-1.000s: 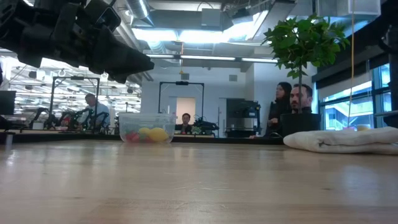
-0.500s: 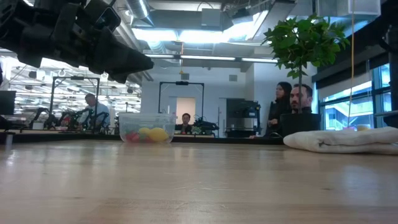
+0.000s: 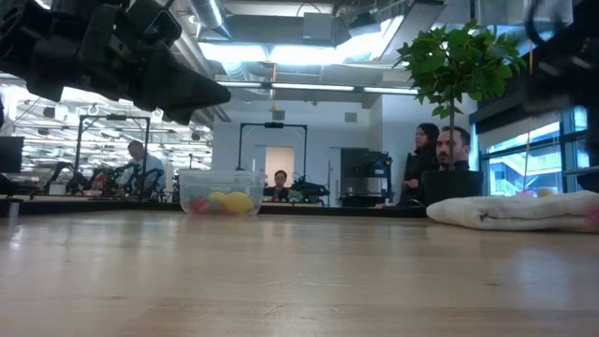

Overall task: Pick and placing Produce into tupperware
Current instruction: Put the red raspberry into the transparent bin

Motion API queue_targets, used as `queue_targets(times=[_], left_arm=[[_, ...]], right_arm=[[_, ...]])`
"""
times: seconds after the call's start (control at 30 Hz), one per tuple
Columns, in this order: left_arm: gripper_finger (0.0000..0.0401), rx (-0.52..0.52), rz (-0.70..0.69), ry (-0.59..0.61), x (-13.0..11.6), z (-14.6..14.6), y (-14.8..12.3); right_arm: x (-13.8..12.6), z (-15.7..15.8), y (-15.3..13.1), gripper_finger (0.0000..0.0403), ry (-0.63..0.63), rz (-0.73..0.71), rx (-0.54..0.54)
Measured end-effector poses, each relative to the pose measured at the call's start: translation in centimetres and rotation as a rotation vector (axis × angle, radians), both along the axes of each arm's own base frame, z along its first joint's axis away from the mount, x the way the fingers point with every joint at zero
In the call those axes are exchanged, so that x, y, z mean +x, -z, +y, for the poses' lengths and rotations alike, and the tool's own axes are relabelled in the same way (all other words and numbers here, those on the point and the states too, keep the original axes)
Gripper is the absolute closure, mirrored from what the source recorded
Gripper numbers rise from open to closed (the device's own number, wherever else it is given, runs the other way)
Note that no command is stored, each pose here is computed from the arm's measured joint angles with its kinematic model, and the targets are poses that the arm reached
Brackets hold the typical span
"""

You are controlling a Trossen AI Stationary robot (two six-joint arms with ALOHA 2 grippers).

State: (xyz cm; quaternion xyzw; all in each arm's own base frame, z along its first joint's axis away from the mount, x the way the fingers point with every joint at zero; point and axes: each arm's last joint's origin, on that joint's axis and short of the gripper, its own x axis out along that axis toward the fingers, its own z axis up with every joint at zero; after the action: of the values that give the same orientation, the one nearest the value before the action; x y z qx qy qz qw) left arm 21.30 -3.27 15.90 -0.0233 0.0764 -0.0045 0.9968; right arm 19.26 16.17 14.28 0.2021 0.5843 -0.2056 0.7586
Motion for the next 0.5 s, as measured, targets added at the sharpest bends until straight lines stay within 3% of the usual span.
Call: queue_targets(times=[0.13, 0.23, 0.37, 0.5], left_arm=[[0.0362, 0.033, -0.012, 0.004, 0.0, 0.0, -0.1], [0.0345, 0.162, -0.018, 0.029, 0.0, -0.1, -0.2], [0.0311, 0.362, -0.036, 0.062, 0.2, -0.3, -0.5], [0.0274, 0.495, -0.047, 0.036, 0.7, -0.3, -1.1]], right_arm=[[2.2, -0.3, -1.4, 0.0310, -0.001, -0.234, -0.025], [4.4, -1.3, -3.0, 0.0310, -0.012, -0.432, -0.063], [7.2, -3.0, -4.1, 0.0310, -0.059, -0.590, -0.101], [9.7, -5.5, -5.4, 0.0310, -0.075, -0.743, -0.146]])
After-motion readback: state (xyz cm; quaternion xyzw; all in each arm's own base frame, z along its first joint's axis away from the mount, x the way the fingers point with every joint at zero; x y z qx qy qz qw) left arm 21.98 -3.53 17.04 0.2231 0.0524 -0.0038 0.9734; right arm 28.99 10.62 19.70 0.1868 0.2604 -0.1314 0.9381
